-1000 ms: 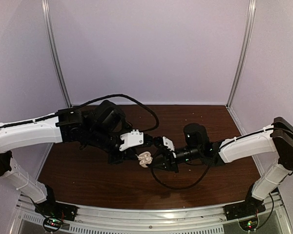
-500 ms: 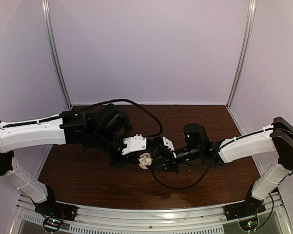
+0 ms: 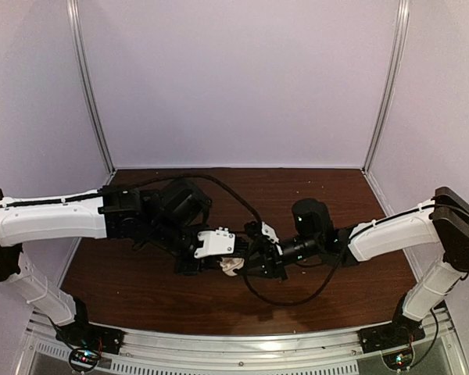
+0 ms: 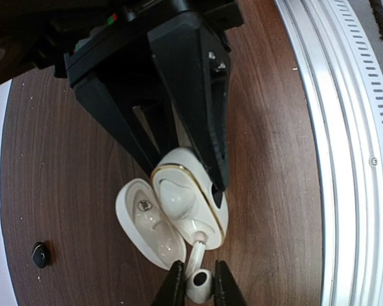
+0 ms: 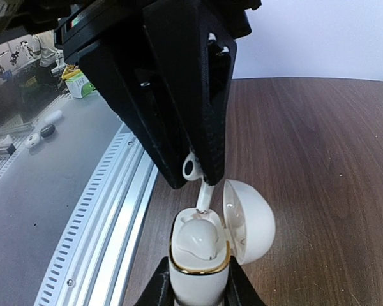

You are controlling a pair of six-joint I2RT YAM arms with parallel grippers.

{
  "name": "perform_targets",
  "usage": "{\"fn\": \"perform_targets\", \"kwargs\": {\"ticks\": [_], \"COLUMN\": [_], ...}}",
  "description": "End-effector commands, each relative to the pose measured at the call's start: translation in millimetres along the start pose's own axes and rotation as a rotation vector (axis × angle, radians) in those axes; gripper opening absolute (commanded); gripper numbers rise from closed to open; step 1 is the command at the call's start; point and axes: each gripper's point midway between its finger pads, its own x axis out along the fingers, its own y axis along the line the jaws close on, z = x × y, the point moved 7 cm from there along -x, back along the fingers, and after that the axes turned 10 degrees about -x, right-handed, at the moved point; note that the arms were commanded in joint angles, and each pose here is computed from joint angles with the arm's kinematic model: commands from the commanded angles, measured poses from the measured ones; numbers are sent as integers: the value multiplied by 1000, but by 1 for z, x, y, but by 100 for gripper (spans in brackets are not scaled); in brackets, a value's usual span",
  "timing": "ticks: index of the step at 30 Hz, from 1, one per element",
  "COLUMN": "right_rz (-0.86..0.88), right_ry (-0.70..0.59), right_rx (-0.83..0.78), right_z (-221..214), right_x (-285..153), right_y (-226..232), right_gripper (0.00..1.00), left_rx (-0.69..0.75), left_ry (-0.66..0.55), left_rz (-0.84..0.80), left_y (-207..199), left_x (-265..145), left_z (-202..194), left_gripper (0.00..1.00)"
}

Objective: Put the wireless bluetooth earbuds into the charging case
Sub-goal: Insert the left earbud into the left side groove of the charging case.

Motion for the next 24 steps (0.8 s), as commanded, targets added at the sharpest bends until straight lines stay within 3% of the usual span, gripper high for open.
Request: {"fn": "perform_targets", "kwargs": {"ticks": [1, 24], "right_rz": [13, 80], "right_ry": [-41, -44], "right_rx": [-20, 48], "right_z": [11, 7], "right_x": [1, 8], "right_y": [-4, -4], "right_gripper": [0, 0], "left_rx": [32, 143], "left_ry": [-10, -39], "left_rz": [16, 42], "left_y": [-2, -10], "left_x": [-6, -12], "left_z": [-2, 7], "left_gripper": [5, 5]}}
